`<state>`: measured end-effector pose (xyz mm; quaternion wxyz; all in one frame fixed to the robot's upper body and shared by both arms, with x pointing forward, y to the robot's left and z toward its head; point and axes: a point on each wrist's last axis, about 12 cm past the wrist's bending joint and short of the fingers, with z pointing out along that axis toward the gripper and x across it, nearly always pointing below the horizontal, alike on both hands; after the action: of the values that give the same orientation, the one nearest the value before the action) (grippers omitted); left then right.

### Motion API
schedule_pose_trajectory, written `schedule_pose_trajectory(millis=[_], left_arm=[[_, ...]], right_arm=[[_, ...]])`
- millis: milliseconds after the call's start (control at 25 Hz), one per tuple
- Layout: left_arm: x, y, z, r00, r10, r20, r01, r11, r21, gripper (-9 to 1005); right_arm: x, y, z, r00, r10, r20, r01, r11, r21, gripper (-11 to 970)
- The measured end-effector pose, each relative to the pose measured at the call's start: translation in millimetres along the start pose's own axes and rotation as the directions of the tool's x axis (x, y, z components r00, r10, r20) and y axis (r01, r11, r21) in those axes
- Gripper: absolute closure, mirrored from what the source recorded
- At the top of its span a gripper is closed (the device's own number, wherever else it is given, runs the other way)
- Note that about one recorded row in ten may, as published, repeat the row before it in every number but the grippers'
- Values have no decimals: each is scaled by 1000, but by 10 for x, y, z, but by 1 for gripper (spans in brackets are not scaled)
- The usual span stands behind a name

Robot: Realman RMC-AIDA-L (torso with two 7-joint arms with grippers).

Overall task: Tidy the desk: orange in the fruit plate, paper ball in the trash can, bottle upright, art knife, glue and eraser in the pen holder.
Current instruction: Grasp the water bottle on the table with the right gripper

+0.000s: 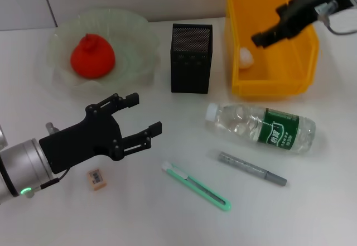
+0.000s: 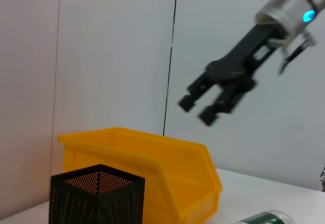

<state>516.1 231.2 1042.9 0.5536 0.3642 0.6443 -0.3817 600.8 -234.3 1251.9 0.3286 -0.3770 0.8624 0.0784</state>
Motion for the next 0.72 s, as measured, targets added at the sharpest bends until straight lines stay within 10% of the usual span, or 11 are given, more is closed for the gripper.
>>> schedule_pose_trajectory(millis=[720], left_arm=[[35,-8,-35,1000,-3,-8,3,1000,-16,229]], right_arm=[[186,440,360,894,-305,-327,257,949,-180,135]])
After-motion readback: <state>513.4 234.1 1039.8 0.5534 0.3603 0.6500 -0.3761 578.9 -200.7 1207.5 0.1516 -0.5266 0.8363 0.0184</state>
